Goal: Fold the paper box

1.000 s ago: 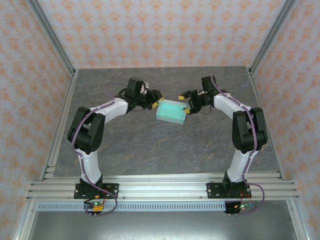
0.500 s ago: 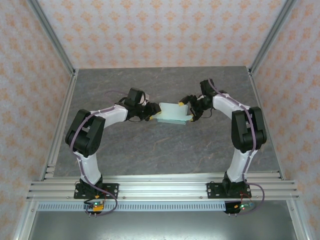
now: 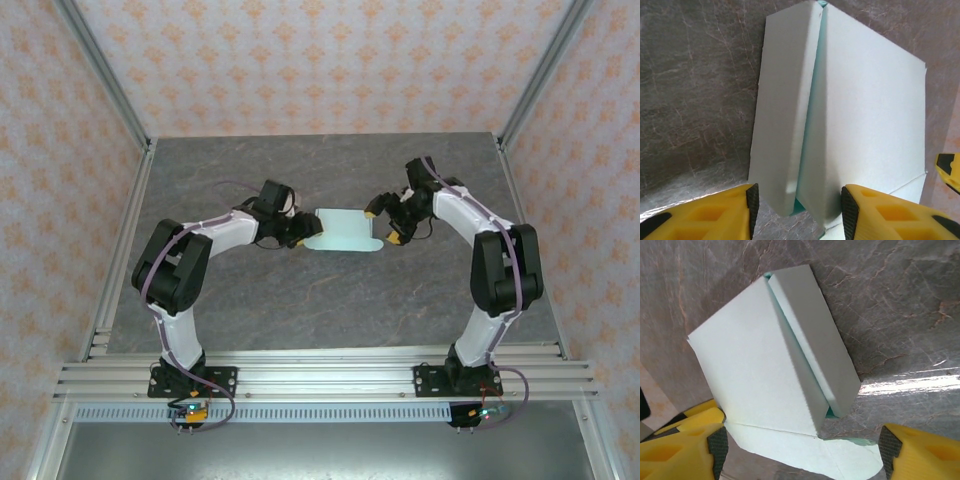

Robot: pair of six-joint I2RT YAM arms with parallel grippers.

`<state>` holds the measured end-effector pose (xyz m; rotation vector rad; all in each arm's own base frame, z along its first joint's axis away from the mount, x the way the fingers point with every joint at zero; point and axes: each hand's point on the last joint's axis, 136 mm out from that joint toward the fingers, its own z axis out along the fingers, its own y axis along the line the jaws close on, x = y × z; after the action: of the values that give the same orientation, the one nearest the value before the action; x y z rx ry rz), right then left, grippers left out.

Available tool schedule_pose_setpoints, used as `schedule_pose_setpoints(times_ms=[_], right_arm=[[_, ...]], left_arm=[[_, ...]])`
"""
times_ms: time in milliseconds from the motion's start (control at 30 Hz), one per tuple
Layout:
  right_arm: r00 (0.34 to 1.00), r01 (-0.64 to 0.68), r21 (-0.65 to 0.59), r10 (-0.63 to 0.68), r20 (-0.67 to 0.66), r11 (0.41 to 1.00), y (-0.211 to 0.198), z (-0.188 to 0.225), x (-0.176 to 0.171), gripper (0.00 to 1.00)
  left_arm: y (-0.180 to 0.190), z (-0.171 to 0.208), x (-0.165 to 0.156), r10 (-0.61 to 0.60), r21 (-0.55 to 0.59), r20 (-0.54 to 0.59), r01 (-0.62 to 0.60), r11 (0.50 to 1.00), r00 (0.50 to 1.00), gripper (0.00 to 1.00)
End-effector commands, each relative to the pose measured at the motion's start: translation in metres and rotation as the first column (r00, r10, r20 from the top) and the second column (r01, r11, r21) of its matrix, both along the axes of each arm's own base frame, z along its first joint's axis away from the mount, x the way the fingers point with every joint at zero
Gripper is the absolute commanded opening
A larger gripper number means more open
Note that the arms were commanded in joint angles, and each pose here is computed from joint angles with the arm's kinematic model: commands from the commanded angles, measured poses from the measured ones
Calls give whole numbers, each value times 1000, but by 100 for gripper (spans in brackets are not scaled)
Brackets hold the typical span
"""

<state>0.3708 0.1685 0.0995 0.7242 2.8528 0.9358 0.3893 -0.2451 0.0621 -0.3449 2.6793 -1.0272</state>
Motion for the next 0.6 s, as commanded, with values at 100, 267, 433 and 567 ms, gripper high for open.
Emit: schedule_pose_setpoints(times_ms=[100, 267, 433, 567], right_arm=[[991, -134, -205, 129, -39, 970, -18, -64, -11, 70], [987, -158, -282, 156, -32, 946, -30, -67, -13, 70], [985, -163, -268, 170, 4, 949, -26, -55, -6, 70], [986, -154, -239, 166, 32, 959, -20, -43, 1, 70]], left_arm=[[9, -10, -4, -18, 93, 10, 17, 996, 1000, 54], [17, 36, -3, -49, 128, 108, 34, 991, 993, 63], [21, 70, 2, -144, 206, 203, 102, 973, 968, 71], [13, 41, 3, -155, 194, 175, 120, 974, 972, 68]])
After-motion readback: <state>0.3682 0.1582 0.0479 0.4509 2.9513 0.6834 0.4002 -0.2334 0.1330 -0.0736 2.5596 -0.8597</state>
